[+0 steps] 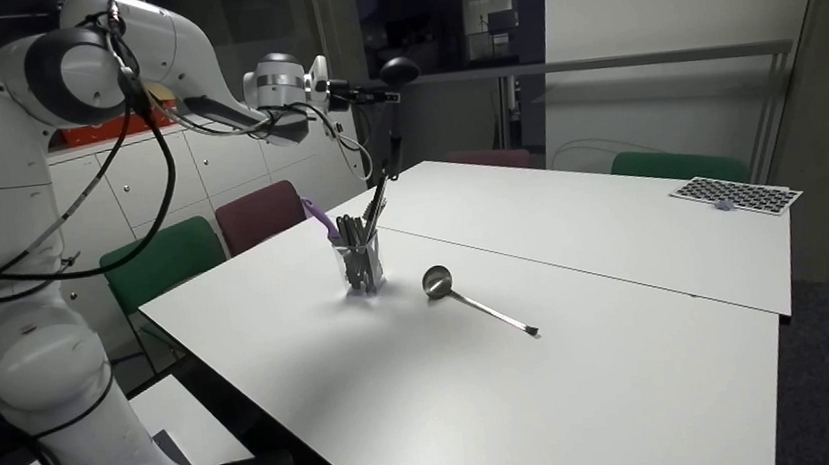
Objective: Pick up the spoon and put it in the cup
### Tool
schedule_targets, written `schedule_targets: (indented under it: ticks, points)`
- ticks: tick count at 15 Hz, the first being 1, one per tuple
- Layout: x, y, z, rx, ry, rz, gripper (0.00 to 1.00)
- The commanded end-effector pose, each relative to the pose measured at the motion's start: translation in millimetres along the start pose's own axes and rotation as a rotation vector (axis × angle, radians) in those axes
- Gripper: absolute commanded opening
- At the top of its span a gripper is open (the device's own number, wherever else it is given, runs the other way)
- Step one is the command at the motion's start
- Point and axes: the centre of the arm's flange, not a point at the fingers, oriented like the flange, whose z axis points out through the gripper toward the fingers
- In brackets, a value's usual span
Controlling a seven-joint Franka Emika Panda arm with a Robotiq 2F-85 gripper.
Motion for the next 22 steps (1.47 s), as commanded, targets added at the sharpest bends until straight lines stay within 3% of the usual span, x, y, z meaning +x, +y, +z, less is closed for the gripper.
schedule_targets:
  ticks: [1, 7, 13, 22]
  points:
    - [14, -16, -16, 0.047, 0.028, -0.024, 0.02]
    - [-7, -36, -51, 0.092, -0.050, -0.082, 0.02]
    - [-26, -32, -83, 0.108, -0.110, -0.102, 0.02]
    - [-39, -16, -119, 0.100, -0.133, -0.110, 0.02]
